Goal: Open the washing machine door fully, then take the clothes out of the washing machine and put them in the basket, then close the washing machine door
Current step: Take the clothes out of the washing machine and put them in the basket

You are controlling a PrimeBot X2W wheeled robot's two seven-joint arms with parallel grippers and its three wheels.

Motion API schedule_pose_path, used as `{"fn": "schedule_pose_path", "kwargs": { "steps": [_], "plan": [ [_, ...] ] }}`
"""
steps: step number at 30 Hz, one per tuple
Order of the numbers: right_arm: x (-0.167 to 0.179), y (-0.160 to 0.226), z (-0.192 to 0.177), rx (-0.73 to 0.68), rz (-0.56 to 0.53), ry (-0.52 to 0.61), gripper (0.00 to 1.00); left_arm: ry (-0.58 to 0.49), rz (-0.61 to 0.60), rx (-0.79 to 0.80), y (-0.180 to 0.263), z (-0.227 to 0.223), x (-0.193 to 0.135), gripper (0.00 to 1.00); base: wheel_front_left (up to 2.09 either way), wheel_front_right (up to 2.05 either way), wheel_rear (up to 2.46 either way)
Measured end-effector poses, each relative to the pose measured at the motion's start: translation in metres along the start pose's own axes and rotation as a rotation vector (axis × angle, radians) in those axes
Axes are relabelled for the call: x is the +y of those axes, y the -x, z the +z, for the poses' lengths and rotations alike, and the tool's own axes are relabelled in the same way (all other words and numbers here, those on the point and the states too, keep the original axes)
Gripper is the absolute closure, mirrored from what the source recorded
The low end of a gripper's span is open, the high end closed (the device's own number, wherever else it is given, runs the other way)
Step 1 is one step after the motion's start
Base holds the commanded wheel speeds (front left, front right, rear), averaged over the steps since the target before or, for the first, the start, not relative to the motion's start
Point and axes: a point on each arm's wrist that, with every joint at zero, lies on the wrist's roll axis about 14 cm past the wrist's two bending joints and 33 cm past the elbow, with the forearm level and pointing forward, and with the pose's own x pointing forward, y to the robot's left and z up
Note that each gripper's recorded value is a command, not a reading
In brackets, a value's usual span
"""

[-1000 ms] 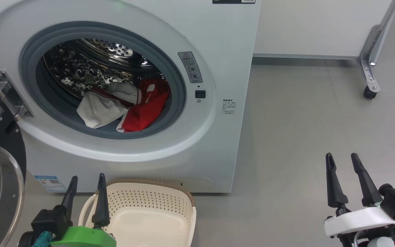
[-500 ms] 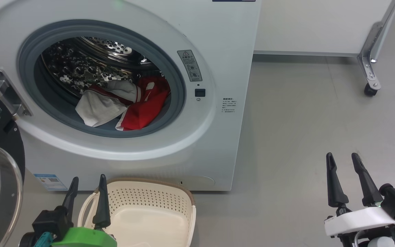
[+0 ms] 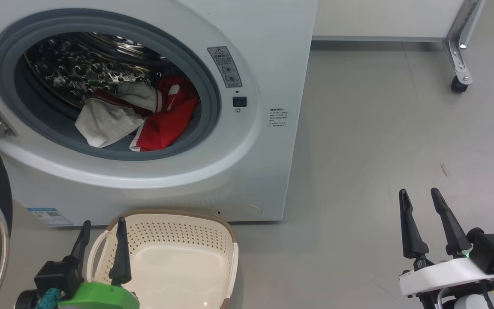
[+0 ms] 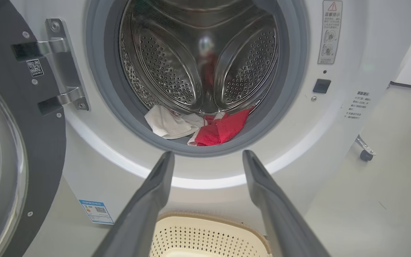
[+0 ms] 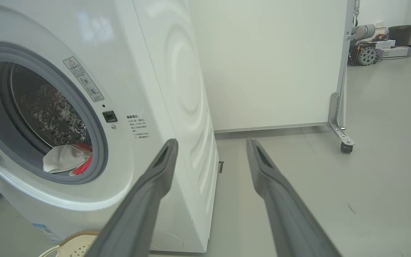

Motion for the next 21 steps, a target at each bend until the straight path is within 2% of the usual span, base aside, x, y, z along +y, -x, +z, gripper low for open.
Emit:
{"fn": "schedule_pose_path", "kwargs": {
  "steps": [9,21],
  "plan": [
    [-0.017,0.003,-0.007,0.022,-0.055,-0.001,0.00,-0.053,-0.015,0.066,-0.024,-0.013,0.004,0.00,0.00,0.00,0.00],
    [-0.047,0.000,-0.013,0.045,-0.143,0.014,0.00,-0.114,-0.116,0.118,-0.105,-0.014,-0.015,0.00,0.00,0.00,0.00]
  ]
}}
